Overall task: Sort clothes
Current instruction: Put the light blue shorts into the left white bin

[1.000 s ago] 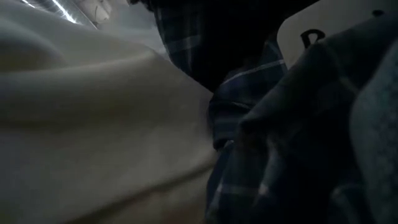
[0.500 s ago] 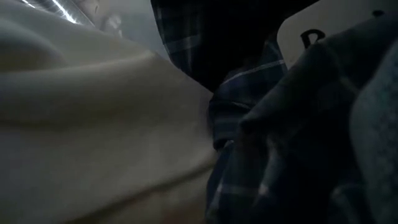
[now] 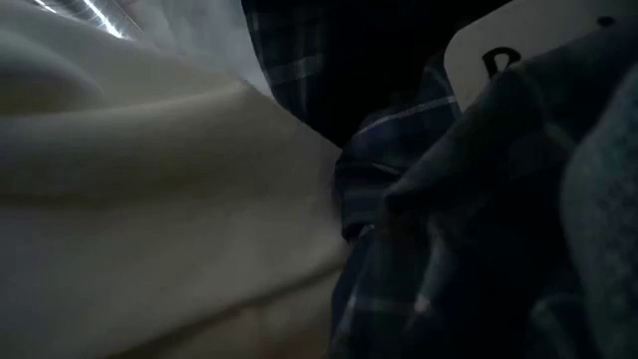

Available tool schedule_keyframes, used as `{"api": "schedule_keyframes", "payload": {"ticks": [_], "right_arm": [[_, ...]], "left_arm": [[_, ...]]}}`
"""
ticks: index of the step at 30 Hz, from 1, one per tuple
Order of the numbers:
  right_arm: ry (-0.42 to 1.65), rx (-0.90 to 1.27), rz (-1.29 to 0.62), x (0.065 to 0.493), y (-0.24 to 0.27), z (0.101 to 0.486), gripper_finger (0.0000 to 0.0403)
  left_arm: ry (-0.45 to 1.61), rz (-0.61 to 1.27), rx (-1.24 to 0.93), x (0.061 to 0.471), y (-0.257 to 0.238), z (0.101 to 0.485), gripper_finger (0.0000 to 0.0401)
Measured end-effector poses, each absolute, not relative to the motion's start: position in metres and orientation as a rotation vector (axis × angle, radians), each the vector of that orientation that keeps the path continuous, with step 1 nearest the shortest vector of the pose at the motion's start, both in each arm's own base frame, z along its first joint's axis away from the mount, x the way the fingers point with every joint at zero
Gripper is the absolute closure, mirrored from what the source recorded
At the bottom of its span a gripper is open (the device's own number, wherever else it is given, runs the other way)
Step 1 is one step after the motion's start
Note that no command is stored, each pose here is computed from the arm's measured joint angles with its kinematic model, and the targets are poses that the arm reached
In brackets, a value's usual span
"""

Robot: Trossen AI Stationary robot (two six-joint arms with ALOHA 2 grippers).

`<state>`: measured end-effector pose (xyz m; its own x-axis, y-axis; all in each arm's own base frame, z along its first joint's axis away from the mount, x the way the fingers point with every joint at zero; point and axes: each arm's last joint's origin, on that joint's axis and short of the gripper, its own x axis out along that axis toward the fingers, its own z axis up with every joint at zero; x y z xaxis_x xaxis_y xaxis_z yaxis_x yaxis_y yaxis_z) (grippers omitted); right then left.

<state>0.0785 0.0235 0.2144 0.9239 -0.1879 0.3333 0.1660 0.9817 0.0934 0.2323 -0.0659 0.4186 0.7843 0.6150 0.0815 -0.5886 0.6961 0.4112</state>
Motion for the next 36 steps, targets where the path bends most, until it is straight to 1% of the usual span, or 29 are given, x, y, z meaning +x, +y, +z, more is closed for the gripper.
{"api": "schedule_keyframes", "payload": {"ticks": [10, 16, 21, 26, 36], "right_arm": [[-0.346, 0.057, -0.182, 0.079, 0.024, 0.214, 0.0221], [-0.345, 0.056, -0.183, 0.079, 0.024, 0.214, 0.0221], [-0.345, 0.055, -0.183, 0.079, 0.024, 0.214, 0.0221], [-0.341, 0.053, -0.182, 0.079, 0.024, 0.214, 0.0221], [-0.34, 0.055, -0.181, 0.079, 0.024, 0.214, 0.0221]], "left_arm": [[-0.05, 0.797, 0.424, 0.206, -0.04, 0.449, 0.0388], [-0.089, 0.882, 0.478, 0.202, -0.029, 0.46, 0.0388], [-0.179, 0.991, 0.515, 0.191, -0.019, 0.476, 0.0388], [-0.328, 1.088, 0.595, 0.171, -0.015, 0.495, 0.0388], [-0.446, 1.183, 0.808, 0.151, -0.006, 0.526, 0.0388]]}}
